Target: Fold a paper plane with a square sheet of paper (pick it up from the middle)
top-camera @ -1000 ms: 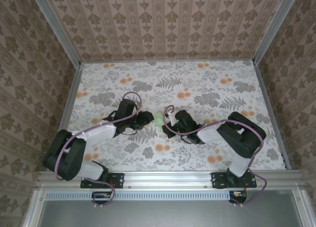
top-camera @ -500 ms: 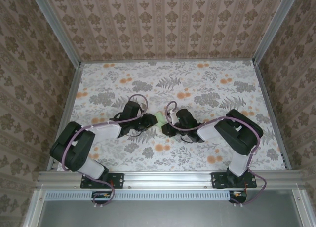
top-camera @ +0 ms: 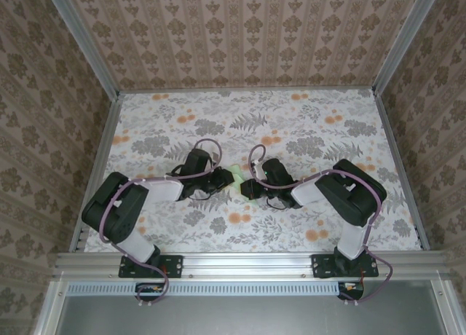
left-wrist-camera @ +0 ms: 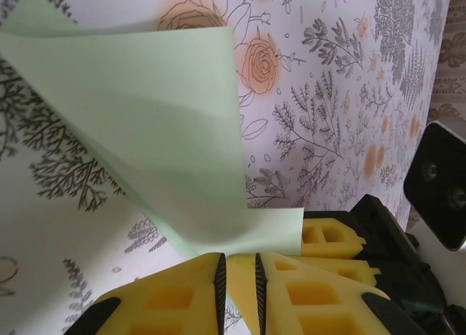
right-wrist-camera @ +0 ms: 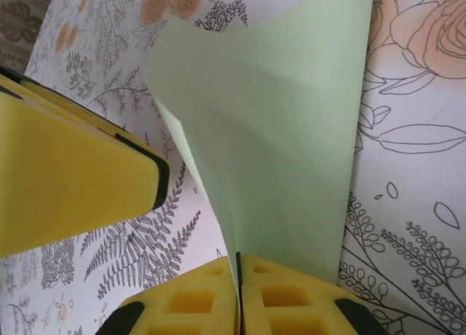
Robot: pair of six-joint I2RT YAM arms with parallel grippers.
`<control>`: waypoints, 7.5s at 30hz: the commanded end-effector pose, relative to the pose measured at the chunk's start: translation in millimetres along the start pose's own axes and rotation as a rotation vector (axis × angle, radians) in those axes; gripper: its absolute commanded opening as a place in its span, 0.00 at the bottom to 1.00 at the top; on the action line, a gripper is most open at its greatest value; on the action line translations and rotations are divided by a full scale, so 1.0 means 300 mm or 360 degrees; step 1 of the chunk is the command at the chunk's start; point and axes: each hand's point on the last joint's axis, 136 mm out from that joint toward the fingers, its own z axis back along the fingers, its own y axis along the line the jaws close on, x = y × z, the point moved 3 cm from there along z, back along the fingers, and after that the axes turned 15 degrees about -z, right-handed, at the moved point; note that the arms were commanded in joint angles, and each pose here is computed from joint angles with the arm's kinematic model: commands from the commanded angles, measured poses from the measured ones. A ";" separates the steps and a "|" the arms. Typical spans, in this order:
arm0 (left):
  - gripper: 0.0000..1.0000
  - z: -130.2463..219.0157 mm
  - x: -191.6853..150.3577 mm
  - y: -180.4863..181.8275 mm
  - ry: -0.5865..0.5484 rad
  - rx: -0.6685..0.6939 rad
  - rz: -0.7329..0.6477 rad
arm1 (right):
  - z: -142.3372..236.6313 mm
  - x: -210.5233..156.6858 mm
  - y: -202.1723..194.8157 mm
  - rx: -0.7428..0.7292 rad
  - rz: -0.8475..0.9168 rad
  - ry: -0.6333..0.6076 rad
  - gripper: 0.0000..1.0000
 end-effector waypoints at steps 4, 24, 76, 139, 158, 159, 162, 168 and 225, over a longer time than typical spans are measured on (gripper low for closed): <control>0.19 -0.036 0.030 -0.036 -0.0005 -0.0085 -0.0048 | -0.013 -0.037 -0.055 -0.0058 -0.0141 0.0095 0.09; 0.15 -0.078 0.013 0.011 0.0046 -0.0039 -0.0001 | 0.034 -0.004 0.024 -0.0059 -0.0114 0.0186 0.24; 0.20 -0.041 -0.004 -0.071 0.0061 -0.0232 -0.0112 | 0.055 -0.092 -0.076 -0.0167 -0.0352 0.0402 0.12; 0.16 -0.059 -0.026 -0.065 0.0094 -0.0234 -0.0126 | 0.104 -0.123 -0.044 -0.0193 -0.0408 0.0576 0.10; 0.15 -0.107 -0.056 -0.050 0.0146 -0.0149 -0.0145 | 0.137 -0.079 0.001 -0.0167 -0.0248 0.0557 0.26; 0.15 -0.108 -0.057 -0.048 0.0147 -0.0145 -0.0139 | 0.139 -0.077 -0.001 -0.0183 -0.0216 0.0546 0.26; 0.15 -0.110 -0.055 -0.045 0.0145 -0.0141 -0.0127 | 0.140 -0.080 -0.007 -0.0222 -0.0137 0.0520 0.26; 0.15 -0.113 -0.050 -0.035 0.0139 -0.0126 -0.0099 | 0.136 -0.079 0.001 -0.0279 0.0005 0.0465 0.25; 0.14 -0.117 -0.047 -0.008 0.0156 -0.0081 -0.0085 | 0.141 -0.082 -0.013 -0.0399 0.0152 0.0407 0.26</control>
